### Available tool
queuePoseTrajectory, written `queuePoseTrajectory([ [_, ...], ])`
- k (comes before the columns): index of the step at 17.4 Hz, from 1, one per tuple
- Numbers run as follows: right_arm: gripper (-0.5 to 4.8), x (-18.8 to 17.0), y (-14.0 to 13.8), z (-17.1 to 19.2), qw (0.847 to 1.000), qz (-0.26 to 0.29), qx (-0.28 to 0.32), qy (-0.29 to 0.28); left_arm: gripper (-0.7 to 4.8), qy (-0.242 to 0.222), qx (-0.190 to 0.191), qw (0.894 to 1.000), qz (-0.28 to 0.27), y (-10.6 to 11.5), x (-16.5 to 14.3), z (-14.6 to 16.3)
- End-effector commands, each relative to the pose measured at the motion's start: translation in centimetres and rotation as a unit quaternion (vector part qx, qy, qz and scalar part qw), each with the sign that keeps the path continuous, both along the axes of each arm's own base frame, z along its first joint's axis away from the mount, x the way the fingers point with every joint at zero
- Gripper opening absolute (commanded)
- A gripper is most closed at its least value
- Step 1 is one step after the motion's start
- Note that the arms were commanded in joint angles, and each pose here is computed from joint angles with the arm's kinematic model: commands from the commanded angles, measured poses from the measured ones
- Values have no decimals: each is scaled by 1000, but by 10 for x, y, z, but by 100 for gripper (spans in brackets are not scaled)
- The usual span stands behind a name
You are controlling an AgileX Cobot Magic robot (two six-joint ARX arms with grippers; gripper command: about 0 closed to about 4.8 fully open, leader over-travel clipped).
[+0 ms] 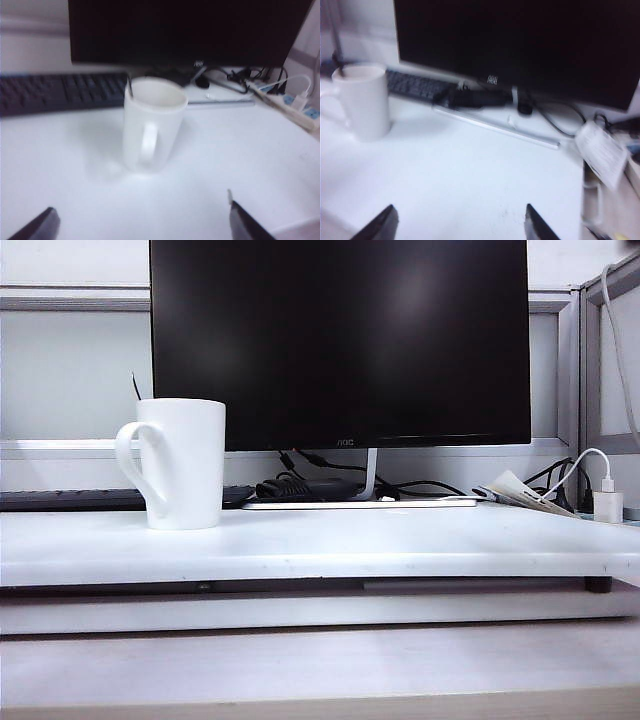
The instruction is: Pick up a spoon and stir the liquid in the cup.
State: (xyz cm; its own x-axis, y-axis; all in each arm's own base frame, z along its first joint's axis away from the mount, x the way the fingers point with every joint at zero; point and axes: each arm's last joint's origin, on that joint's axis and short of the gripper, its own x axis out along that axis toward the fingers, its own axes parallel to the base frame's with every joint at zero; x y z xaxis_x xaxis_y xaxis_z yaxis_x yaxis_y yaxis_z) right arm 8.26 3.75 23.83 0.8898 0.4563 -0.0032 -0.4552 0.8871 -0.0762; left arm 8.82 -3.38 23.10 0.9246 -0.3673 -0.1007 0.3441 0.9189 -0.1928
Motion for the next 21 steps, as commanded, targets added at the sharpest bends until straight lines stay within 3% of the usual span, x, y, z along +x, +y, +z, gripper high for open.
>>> queuePoseTrajectory([
  [1, 197, 12, 5, -19, 999, -3, 27, 19, 479, 23, -6, 1000, 0, -2, 5, -22],
  [3, 134, 16, 7, -39, 998, -5, 26, 61, 253, 40, -4, 999, 1, -3, 7, -37],
  [4, 74, 17, 7, -49, 997, -6, 28, 76, 66, 40, -4, 999, 1, -3, 9, -43],
  [5, -11, 17, 7, -58, 995, -8, 31, 91, 3, 42, -3, 999, 1, -4, 9, -48],
  [8, -1, 18, 8, -76, 990, -12, 78, 118, -6, 57, 2, 998, 1, -4, 10, -62],
  [13, 9, 19, 5, -90, 987, -57, 66, 137, -6, 91, 9, 996, 2, -4, 10, -74],
  [21, 9, 19, 5, -90, 987, -59, 66, 136, -6, 90, 9, 996, 2, -4, 9, -74],
])
